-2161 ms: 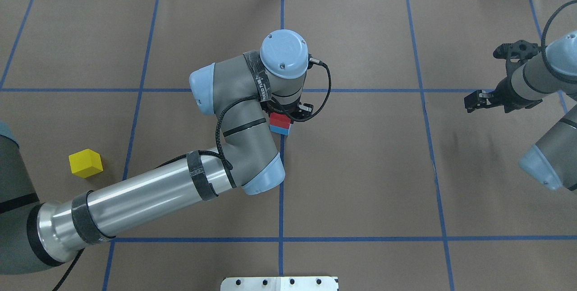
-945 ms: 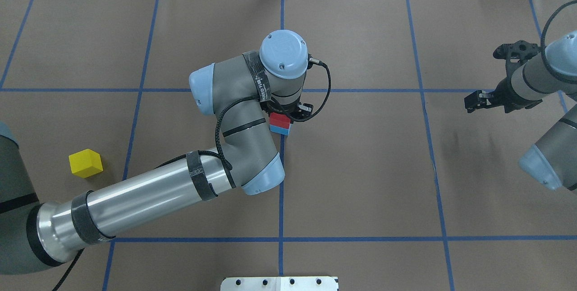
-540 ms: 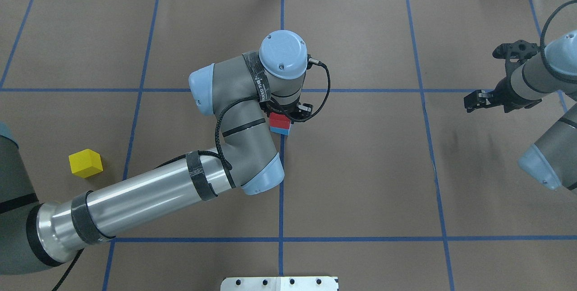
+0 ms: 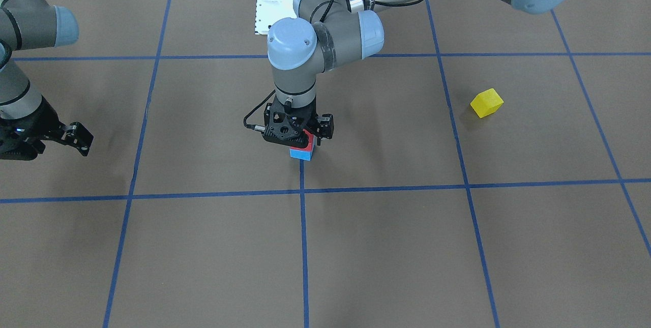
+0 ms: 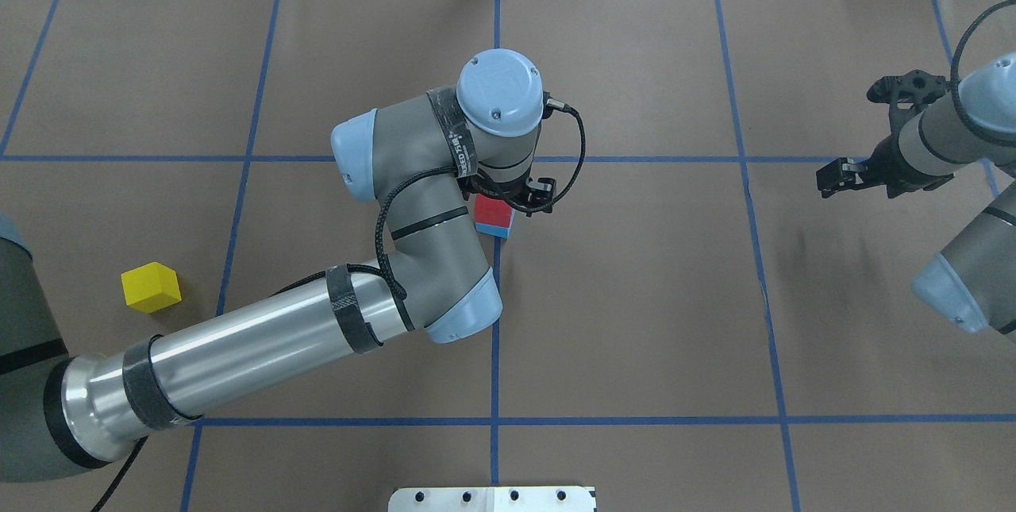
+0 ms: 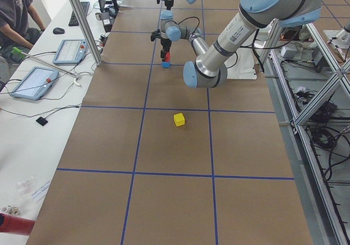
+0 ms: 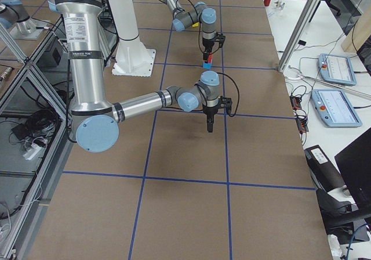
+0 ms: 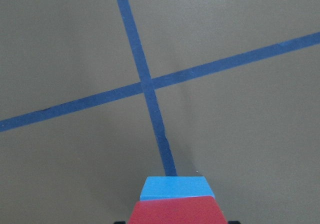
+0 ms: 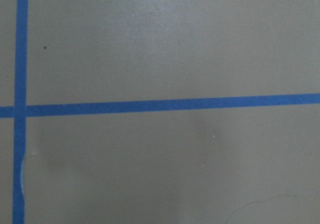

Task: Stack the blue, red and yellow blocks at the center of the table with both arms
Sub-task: 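Open the left gripper and move it toward the yellow cube, then lower the left gripper onto the yellow cube and close on it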

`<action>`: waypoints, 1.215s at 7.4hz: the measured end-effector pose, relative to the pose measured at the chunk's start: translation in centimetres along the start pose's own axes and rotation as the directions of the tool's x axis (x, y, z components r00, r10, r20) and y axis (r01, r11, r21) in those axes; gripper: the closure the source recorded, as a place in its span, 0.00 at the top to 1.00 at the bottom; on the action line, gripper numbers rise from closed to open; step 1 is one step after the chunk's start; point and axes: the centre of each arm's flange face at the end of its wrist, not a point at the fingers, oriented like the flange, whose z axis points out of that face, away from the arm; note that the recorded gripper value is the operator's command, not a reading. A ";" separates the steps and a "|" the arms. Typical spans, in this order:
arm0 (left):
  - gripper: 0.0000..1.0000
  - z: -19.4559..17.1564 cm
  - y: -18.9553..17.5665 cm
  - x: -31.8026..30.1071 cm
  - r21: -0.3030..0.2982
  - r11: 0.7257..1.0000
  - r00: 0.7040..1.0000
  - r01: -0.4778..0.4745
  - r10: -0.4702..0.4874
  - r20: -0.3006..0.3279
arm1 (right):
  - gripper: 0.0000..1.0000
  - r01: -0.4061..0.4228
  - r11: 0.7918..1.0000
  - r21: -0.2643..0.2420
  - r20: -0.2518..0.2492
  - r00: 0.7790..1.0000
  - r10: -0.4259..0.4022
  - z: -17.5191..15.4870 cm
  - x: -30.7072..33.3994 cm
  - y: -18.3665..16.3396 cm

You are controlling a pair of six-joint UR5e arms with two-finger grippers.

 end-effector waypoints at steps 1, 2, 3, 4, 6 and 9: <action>0.99 -2.4 -0.4 -0.9 0.012 1.000 1.000 0.009 -0.009 -0.018 | 1.00 0.001 1.000 0.000 0.000 1.000 -0.001 0.0 0.0 0.0; 0.99 -4.9 0.4 -3.7 0.010 1.000 0.999 0.024 -0.023 -0.039 | 1.00 0.002 1.000 0.000 0.000 1.000 -0.002 0.0 0.0 0.0; 0.99 -6.5 2.7 -8.1 0.011 0.999 0.998 0.034 -0.034 -0.057 | 1.00 0.002 1.000 0.000 0.000 1.000 -0.002 0.0 0.0 0.0; 0.98 -6.9 6.0 -13.5 0.007 0.999 0.997 0.048 -0.048 -0.057 | 1.00 0.002 1.000 0.001 0.000 1.000 -0.002 0.0 0.0 0.0; 0.98 -5.4 12.9 -26.1 -0.032 0.992 0.993 0.118 -0.118 0.007 | 1.00 0.001 1.000 0.005 0.001 1.000 -0.001 -0.2 -0.1 0.0; 0.99 -1.7 20.8 -38.9 -0.034 0.922 0.922 0.386 -0.385 0.039 | 1.00 0.002 1.000 0.008 0.004 1.000 -0.002 -0.3 -0.3 -0.1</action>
